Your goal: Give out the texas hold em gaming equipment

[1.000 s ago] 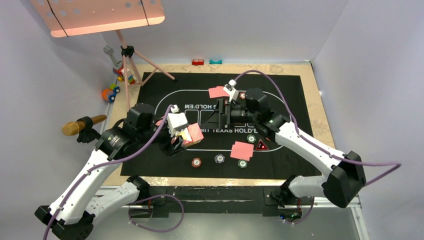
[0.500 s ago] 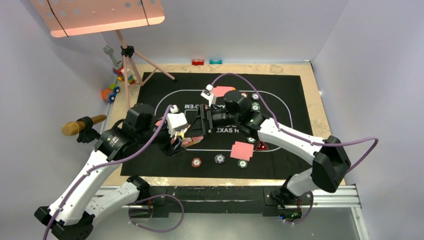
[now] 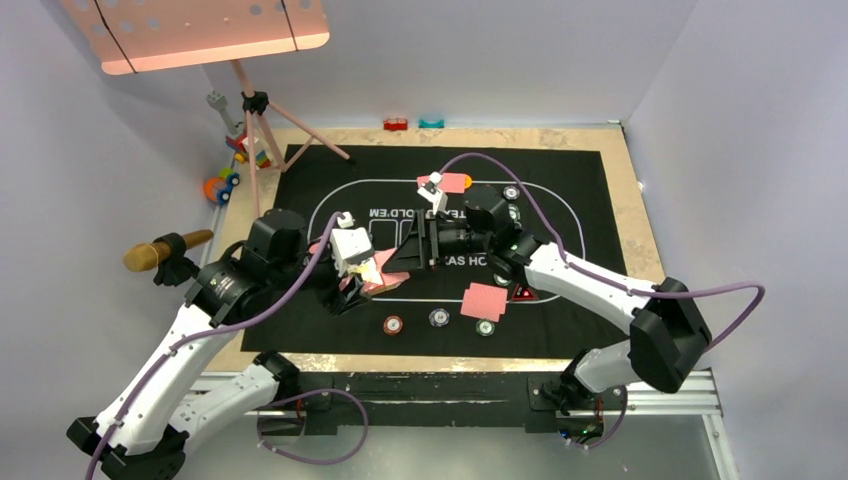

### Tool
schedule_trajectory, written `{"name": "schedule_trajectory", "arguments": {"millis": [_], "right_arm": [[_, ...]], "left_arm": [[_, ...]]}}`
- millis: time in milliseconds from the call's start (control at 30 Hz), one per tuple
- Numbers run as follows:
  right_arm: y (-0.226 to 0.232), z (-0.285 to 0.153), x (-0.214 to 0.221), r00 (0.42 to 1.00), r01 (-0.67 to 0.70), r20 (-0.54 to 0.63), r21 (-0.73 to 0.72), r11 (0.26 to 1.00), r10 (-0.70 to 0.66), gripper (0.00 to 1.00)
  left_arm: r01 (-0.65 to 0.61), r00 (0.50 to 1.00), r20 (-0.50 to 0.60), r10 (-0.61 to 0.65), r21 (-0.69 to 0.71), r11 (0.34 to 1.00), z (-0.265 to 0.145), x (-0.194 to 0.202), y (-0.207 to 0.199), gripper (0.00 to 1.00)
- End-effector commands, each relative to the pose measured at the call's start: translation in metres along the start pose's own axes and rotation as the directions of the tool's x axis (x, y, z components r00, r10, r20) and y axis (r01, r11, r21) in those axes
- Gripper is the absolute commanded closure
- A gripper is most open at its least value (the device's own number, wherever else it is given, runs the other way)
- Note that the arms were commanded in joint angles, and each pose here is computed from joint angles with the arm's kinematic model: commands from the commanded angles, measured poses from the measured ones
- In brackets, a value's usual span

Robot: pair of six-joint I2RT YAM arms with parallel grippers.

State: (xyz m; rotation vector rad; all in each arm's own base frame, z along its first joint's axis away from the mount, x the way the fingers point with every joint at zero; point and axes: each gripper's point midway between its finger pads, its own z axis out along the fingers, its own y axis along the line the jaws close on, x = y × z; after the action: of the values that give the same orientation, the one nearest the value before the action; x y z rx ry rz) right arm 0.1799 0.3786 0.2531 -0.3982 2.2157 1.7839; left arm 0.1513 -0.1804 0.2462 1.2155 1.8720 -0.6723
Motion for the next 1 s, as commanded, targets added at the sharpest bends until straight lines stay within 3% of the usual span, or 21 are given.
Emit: {"name": "schedule_trajectory", "arguments": {"millis": [0,300,567,733,800,900,967], "right_arm": [[0.017,-0.010,-0.003,0.999,0.035,0.027,-0.049,0.998,-0.033,0.40],[0.012,-0.027,-0.010,0.998,0.034,0.062,-0.027,0.999,-0.032,0.53],[0.010,-0.051,-0.026,0.991,0.071,0.117,0.017,0.997,-0.073,0.55],[0.019,-0.057,-0.030,0.988,0.089,0.129,0.008,0.996,-0.089,0.66],[0.020,-0.056,-0.030,0.988,0.094,0.123,0.006,0.996,-0.094,0.53],[0.013,-0.052,-0.027,0.991,0.089,0.100,0.022,0.996,-0.091,0.23],[0.014,-0.046,-0.023,0.992,0.097,0.081,0.016,0.995,-0.098,0.16]], "left_arm": [[-0.028,0.995,0.099,0.029,-0.011,1.000,-0.008,-0.026,0.000,1.00],[-0.027,0.994,0.105,0.028,-0.013,1.000,-0.008,-0.028,0.001,1.00],[-0.025,0.994,0.102,0.026,-0.011,1.000,-0.008,-0.028,0.001,1.00],[-0.025,0.995,0.100,0.026,-0.013,1.000,-0.008,-0.027,0.001,1.00],[-0.025,0.995,0.098,0.026,-0.012,1.000,-0.008,-0.026,0.001,1.00],[-0.024,0.995,0.097,0.025,-0.010,1.000,-0.008,-0.026,0.001,1.00],[-0.023,0.995,0.099,0.024,-0.011,1.000,-0.007,-0.026,0.001,1.00]]}}
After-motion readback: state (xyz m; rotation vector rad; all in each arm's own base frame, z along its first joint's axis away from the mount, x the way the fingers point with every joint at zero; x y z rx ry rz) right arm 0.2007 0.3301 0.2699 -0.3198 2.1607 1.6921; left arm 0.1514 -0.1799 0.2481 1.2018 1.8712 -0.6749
